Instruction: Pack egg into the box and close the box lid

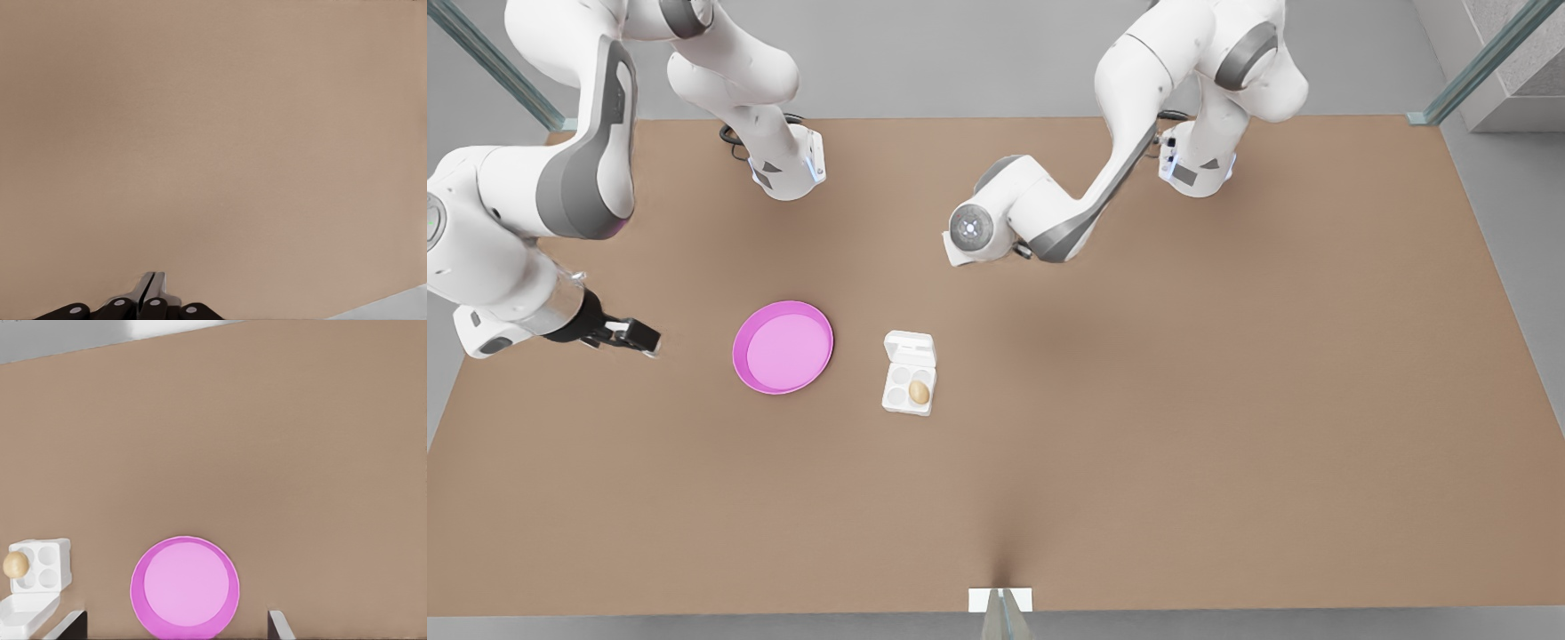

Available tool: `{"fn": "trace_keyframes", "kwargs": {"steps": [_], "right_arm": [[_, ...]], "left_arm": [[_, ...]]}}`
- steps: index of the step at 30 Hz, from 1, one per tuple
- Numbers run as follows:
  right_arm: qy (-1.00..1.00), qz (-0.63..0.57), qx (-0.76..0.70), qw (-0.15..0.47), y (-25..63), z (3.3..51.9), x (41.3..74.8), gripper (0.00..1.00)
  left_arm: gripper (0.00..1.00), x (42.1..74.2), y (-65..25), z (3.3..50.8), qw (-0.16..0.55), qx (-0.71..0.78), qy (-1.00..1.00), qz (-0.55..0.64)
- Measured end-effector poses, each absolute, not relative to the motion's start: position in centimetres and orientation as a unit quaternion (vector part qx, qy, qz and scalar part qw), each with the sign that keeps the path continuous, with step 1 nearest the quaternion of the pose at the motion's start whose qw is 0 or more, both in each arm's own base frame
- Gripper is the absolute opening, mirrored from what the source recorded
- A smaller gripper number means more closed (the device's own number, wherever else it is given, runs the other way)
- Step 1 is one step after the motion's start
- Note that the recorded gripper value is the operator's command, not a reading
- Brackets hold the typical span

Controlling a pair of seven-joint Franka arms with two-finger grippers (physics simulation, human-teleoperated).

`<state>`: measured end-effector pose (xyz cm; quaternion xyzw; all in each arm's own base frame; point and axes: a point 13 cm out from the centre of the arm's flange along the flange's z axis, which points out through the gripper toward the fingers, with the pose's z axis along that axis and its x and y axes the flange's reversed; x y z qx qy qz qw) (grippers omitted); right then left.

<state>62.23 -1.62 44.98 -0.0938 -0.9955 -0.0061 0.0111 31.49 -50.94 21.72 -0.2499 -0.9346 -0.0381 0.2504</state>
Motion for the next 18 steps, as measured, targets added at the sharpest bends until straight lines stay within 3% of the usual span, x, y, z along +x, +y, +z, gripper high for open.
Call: {"fn": "trace_keyframes", "kwargs": {"steps": [4, 6, 10, 15, 18], "right_arm": [[-0.995, -0.023, -0.09, 0.035, -1.2, 44.5, 61.2, 1.0], [-0.995, -0.028, -0.085, 0.042, -0.9, 44.3, 61.0, 1.0], [-0.995, -0.032, -0.078, 0.05, -0.5, 44.0, 60.7, 1.0], [-0.996, -0.034, -0.069, 0.054, -0.1, 43.9, 60.5, 1.0], [-0.996, -0.033, -0.063, 0.058, 0.3, 43.6, 60.5, 1.0]], "left_arm": [[0.21, 26.8, -56.5, 18.2, 0.233, -0.195, -0.952, -0.034], [0.21, 26.5, -58.2, 15.7, 0.217, -0.16, -0.963, -0.029], [0.21, 29.5, -59.9, 10.6, 0.169, -0.089, -0.981, -0.013], [0.21, 35.2, -61.8, 8.6, 0.105, -0.028, -0.994, 0.021], [0.21, 36.6, -63.6, 8.7, 0.068, -0.024, -0.997, 0.035]]}}
